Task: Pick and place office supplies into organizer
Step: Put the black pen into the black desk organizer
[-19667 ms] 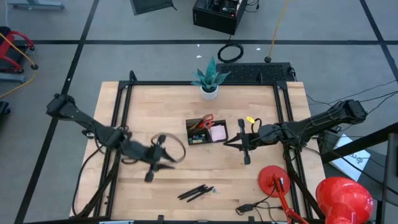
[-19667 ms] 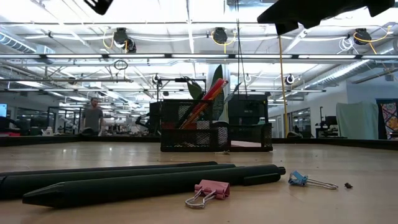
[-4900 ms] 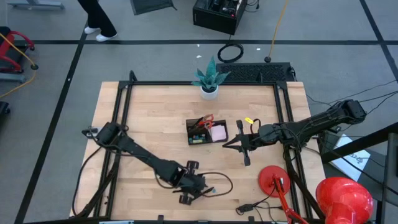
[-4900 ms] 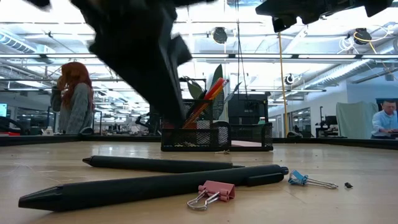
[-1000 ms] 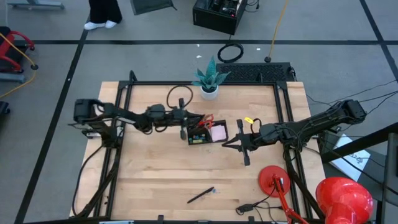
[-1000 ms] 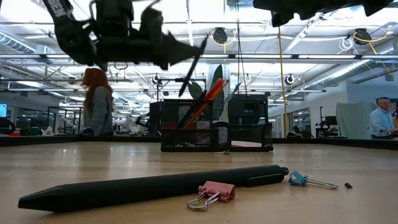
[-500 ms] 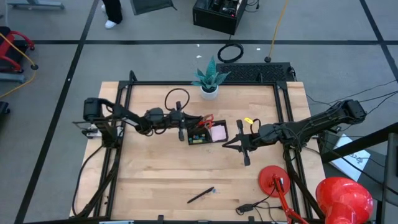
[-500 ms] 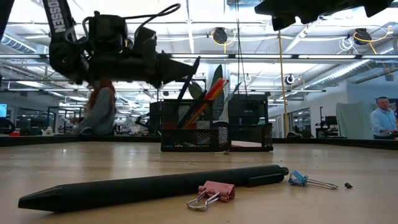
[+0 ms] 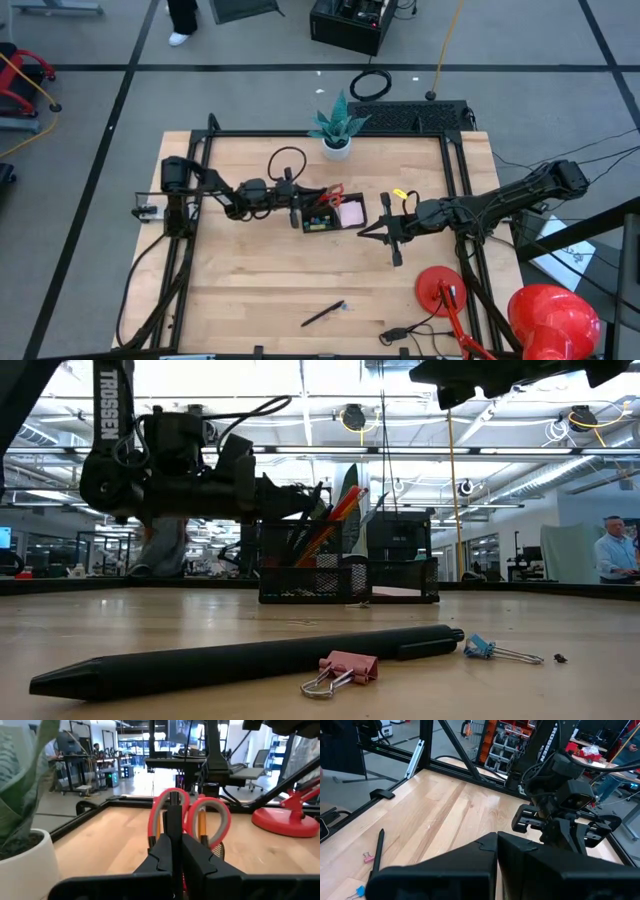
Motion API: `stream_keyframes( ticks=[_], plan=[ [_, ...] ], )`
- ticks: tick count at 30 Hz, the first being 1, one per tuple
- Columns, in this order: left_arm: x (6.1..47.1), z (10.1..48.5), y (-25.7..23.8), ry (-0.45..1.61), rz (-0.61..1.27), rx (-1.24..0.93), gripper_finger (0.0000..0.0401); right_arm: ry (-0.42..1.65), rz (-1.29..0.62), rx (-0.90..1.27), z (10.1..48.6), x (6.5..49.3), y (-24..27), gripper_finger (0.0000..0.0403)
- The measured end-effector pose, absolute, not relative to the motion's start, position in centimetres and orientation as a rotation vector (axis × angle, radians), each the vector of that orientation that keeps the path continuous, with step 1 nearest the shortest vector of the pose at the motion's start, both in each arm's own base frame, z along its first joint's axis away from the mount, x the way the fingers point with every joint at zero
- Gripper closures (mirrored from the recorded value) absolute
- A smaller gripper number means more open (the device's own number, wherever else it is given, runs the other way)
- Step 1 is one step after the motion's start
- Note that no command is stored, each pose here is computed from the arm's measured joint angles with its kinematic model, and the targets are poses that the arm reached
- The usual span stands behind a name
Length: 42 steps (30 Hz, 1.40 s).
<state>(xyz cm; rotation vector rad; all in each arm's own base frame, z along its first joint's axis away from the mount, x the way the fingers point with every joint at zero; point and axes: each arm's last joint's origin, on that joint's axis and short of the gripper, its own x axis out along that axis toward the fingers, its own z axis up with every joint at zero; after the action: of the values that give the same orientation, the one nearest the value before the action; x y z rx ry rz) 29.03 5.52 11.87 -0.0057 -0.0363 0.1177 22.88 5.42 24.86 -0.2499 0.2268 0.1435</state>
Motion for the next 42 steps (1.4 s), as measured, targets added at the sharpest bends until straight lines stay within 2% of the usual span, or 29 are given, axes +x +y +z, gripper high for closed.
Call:
stream_keyframes(
  ticks=[13,20,28,33,38,42],
  plan=[
    [29.1,11.2,5.6,0.005,0.119,-0.006,0.0389,0.227,0.144,-0.251,24.9,22.9,5.4,0.0399],
    [29.1,11.1,5.5,0.004,0.117,-0.030,0.0345,0.227,0.144,-0.251,24.9,22.9,5.4,0.0399],
    [29.1,11.4,5.4,-0.004,0.075,-0.028,0.0274,0.227,0.144,-0.251,24.9,22.9,5.4,0.0399],
    [29.1,11.8,4.9,-0.056,0.049,0.041,0.0241,0.227,0.144,-0.251,24.9,22.9,5.4,0.0399],
    [28.8,16.0,3.7,-0.182,0.012,0.124,0.0238,0.227,0.145,-0.258,24.9,22.9,5.4,0.0399],
    [27.7,19.6,2.4,-0.145,-0.008,0.167,0.0247,0.228,0.146,-0.266,24.8,22.9,5.4,0.0399]
  ],
)
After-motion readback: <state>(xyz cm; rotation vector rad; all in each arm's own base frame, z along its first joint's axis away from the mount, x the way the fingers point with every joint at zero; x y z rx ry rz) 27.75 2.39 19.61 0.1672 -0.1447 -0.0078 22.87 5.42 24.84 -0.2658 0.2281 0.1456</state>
